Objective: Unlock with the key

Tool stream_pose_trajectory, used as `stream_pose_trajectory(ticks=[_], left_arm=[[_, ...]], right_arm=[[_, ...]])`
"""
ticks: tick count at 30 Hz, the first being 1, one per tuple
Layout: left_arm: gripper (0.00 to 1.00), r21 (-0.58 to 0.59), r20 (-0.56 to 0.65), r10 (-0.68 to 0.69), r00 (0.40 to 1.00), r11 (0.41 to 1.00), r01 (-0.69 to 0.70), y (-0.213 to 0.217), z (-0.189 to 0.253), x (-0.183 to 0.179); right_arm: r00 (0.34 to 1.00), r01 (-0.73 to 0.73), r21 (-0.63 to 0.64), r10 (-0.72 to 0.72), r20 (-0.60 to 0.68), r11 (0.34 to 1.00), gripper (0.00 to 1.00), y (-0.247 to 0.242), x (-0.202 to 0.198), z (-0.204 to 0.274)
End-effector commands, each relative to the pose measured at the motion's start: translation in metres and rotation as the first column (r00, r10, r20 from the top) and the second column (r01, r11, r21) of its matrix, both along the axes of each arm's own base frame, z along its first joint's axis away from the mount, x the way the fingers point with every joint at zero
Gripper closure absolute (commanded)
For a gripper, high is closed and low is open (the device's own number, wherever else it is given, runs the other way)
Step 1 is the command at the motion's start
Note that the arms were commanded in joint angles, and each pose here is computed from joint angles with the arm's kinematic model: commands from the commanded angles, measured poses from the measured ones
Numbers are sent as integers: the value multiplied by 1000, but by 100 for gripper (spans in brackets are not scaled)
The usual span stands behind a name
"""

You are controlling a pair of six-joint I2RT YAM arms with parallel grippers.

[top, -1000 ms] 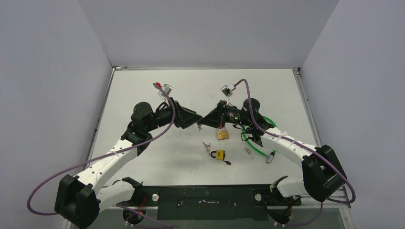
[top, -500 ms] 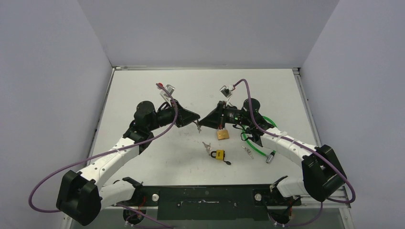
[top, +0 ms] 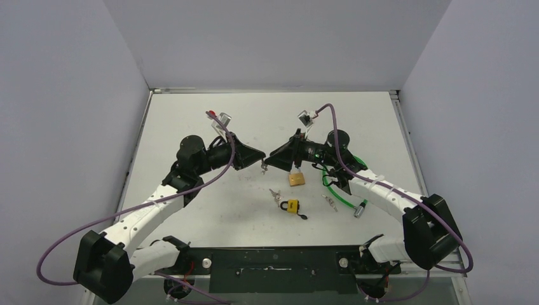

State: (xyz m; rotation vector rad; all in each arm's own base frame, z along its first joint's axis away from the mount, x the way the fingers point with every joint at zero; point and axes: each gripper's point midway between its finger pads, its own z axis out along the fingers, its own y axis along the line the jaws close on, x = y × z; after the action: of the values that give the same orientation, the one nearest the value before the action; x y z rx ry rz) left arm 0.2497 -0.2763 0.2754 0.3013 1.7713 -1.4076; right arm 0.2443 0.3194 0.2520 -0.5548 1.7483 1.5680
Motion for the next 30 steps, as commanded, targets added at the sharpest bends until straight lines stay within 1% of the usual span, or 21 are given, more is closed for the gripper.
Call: stream_pose_trajectory(ticks=[1, 3, 7, 8, 14, 16, 21, 26, 28, 29, 30], left_arm=[[100, -61, 90, 28, 996, 998, -23, 4, 37, 0], [100, -85, 92, 37, 995, 996, -29, 4, 43, -1], [100, -157, 103, 52, 993, 987, -35, 7, 57, -3], [100, -174, 102, 54, 993, 984, -36, 7, 59, -4], [100, -204, 100, 74, 992, 978, -53, 9, 64, -2], [100, -208, 101, 76, 992, 977, -53, 9, 65, -1], [100, -224, 94, 85, 992, 972, -62, 9, 68, 0], [100, -233, 88, 88, 992, 970, -66, 10, 68, -1], [100, -235, 85, 90, 992, 970, -68, 11, 68, -1], [100, -235, 83, 91, 992, 970, -69, 11, 67, -1], [100, -236, 83, 92, 992, 969, -70, 11, 67, -1]], right_arm=[[993, 26, 69, -34, 113, 997, 30, -4, 2, 30], [994, 11, 85, -20, 107, 996, 36, -3, 0, 32], [993, -26, 152, 7, 122, 988, 53, -2, -8, 45], [992, -36, 170, 14, 125, 985, 55, -2, -10, 48], [992, -75, 192, 53, 116, 979, 55, 9, -18, 54], [992, -81, 194, 60, 112, 978, 58, 11, -18, 54], [992, -97, 207, 78, 99, 973, 79, 15, -20, 55], [993, -91, 229, 71, 94, 969, 93, 14, -21, 57], [993, -86, 237, 65, 94, 968, 95, 13, -21, 58], [993, -87, 239, 65, 97, 967, 93, 13, -21, 58], [993, -85, 241, 63, 97, 967, 81, 13, -21, 58]])
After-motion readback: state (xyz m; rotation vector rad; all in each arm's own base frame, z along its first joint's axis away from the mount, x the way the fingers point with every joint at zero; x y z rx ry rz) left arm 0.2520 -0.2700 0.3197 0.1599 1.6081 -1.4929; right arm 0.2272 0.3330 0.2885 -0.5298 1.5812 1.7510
